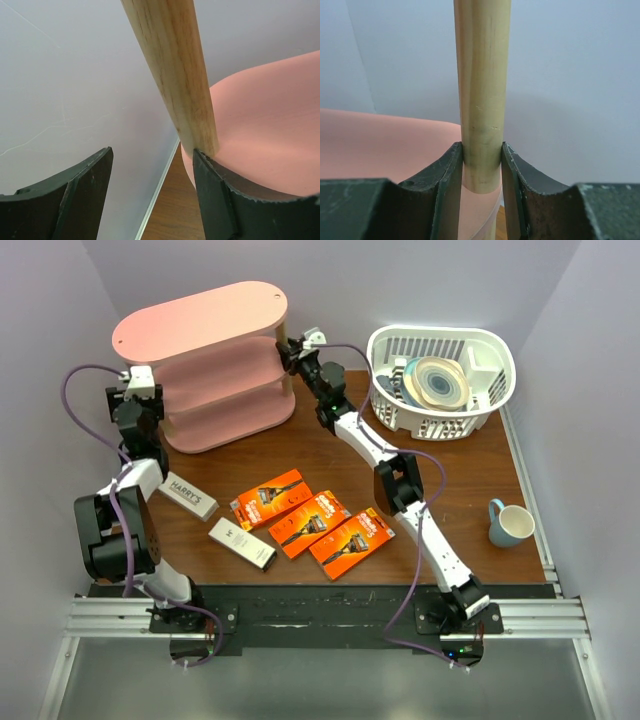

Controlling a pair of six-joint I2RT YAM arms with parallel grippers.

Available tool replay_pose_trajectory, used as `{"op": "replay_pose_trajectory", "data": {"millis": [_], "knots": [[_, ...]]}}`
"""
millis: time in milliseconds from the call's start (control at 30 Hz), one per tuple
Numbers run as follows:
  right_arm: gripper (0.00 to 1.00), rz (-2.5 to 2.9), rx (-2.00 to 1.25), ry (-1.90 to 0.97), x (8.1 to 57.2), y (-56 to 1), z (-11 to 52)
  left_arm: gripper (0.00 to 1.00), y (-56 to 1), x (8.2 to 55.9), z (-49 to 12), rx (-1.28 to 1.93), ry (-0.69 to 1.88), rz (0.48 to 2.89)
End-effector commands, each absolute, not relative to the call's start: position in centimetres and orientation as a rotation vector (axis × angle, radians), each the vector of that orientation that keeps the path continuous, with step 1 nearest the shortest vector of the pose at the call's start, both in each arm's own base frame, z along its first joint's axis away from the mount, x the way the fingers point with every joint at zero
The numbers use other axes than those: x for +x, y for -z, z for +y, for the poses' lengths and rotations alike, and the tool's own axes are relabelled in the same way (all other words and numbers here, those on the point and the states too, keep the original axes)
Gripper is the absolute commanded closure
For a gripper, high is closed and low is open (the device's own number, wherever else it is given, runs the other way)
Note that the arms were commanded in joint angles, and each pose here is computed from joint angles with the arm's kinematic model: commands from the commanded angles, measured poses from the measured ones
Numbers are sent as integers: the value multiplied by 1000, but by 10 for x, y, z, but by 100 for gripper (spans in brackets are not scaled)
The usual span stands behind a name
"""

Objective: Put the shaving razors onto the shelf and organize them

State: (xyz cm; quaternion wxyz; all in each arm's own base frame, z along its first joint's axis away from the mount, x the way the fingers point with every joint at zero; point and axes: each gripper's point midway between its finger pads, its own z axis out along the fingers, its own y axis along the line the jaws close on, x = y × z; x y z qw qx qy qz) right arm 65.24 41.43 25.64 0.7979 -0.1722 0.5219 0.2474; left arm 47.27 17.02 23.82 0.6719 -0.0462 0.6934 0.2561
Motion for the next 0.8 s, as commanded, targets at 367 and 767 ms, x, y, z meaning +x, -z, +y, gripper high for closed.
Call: {"op": "replay_pose_trajectory", "data": {"millis": [367,767], "knots": [[100,1023,-434,-458,633,-386,353,35,-301,493,162,8,-599,1285],[100,1148,-525,-392,607,-382,331,39,-294,528,154,62,-521,1188]]}}
